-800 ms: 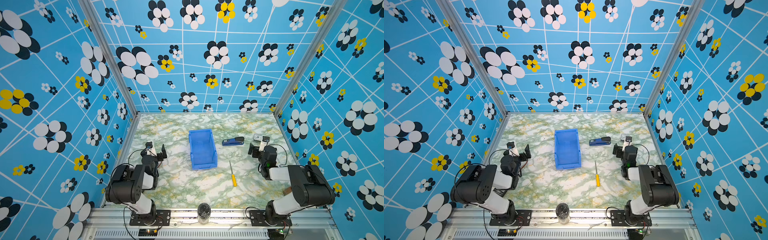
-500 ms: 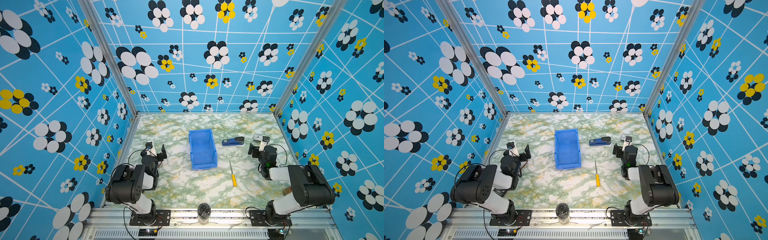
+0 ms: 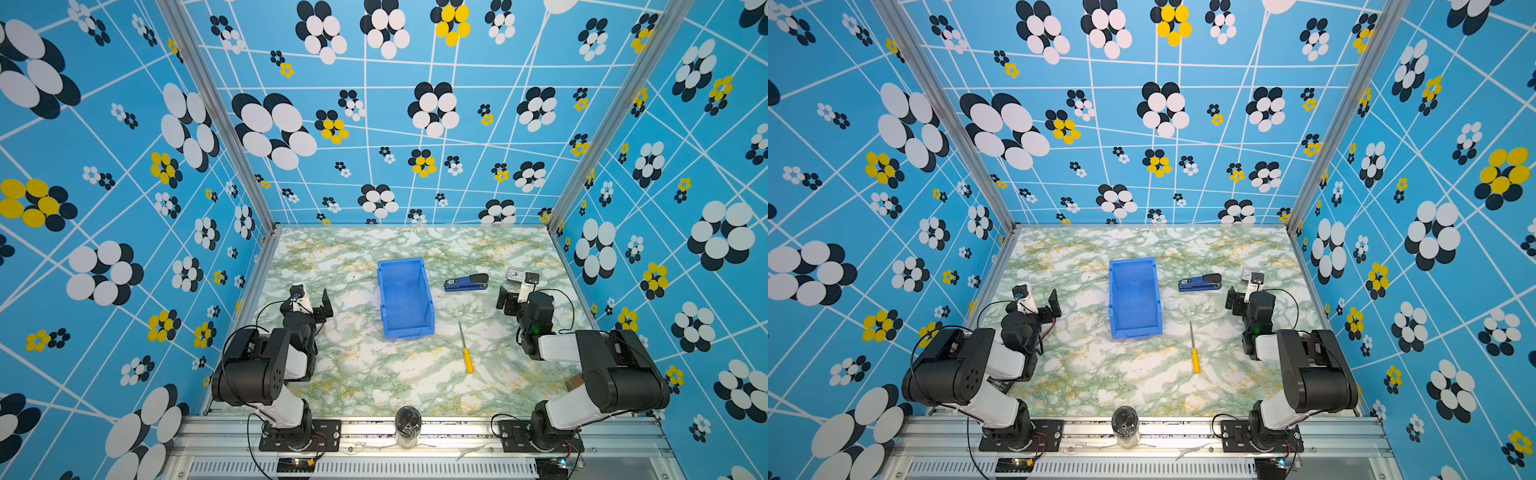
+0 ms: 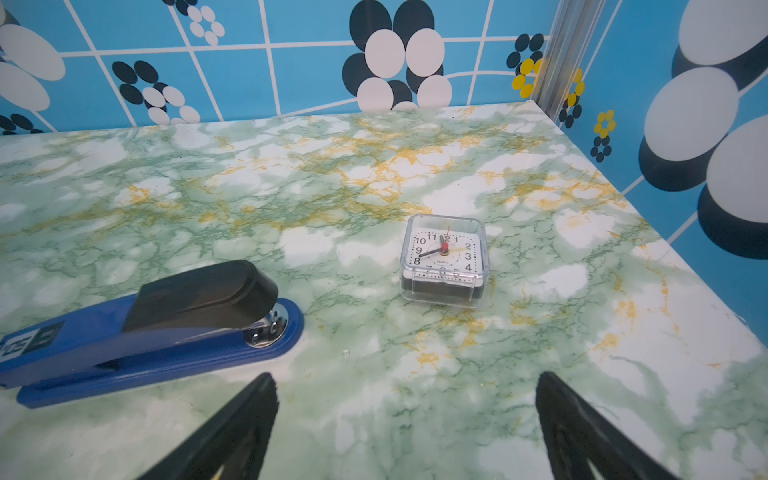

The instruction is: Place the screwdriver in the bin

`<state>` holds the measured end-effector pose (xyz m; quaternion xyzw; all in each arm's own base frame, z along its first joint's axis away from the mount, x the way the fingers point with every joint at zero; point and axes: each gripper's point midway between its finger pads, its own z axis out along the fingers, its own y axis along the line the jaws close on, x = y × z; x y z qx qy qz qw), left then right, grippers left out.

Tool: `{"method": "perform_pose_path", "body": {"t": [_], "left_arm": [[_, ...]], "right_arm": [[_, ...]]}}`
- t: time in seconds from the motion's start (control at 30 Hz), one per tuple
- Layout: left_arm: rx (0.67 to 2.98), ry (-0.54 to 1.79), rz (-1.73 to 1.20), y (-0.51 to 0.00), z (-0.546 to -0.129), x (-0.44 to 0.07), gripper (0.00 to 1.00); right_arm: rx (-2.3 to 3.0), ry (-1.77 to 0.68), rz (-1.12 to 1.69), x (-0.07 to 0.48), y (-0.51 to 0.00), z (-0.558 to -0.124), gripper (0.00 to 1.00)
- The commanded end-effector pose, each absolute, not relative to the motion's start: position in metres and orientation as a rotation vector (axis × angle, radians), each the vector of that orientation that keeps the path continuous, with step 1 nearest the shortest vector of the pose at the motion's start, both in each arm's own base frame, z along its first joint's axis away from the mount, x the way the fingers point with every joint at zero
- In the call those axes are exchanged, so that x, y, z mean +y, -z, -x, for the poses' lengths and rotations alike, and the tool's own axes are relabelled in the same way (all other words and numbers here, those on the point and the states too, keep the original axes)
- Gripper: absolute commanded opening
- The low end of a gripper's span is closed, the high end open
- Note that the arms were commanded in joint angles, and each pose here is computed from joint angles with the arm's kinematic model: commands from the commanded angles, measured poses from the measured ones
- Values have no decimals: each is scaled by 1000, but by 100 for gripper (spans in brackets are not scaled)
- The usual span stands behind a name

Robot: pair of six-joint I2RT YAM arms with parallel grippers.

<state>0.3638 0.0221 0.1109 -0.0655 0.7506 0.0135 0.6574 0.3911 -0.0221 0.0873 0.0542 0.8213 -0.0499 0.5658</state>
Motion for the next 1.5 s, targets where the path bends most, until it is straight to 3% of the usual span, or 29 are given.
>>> {"method": "perform_pose_path", "body": {"t": [0.0,0.3,0.57,0.9,0.97,1.17,1.33,1.47], "left_arm": [[1695,-49,197,-108,-359,29,99],[1759,34,51,-109,-372,5,99],[1738,41,-29,-133,-360,-8,99],[1906,18,-170,-153,-353,-18,99],[1967,25,-232,-154,-348,-23,99],[2173,59,-413,-173,-324,-40,99],[2316,29,-620,-183,-309,-64,99],[2449,103,-684,-185,-303,-84,99]], "right_arm": [[1920,109,-114,-19,-93,-396,99],[1916,132,-135,-23,-94,-396,99],[1935,181,-192,-33,-130,-393,99],[2083,96,-311,-5,-188,-336,99],[2140,38,-396,-1,-191,-317,94],[2380,-213,-410,48,-170,-267,81],[2602,-279,-301,94,-135,-237,74],[2740,-225,-171,119,-108,-213,75]]}}
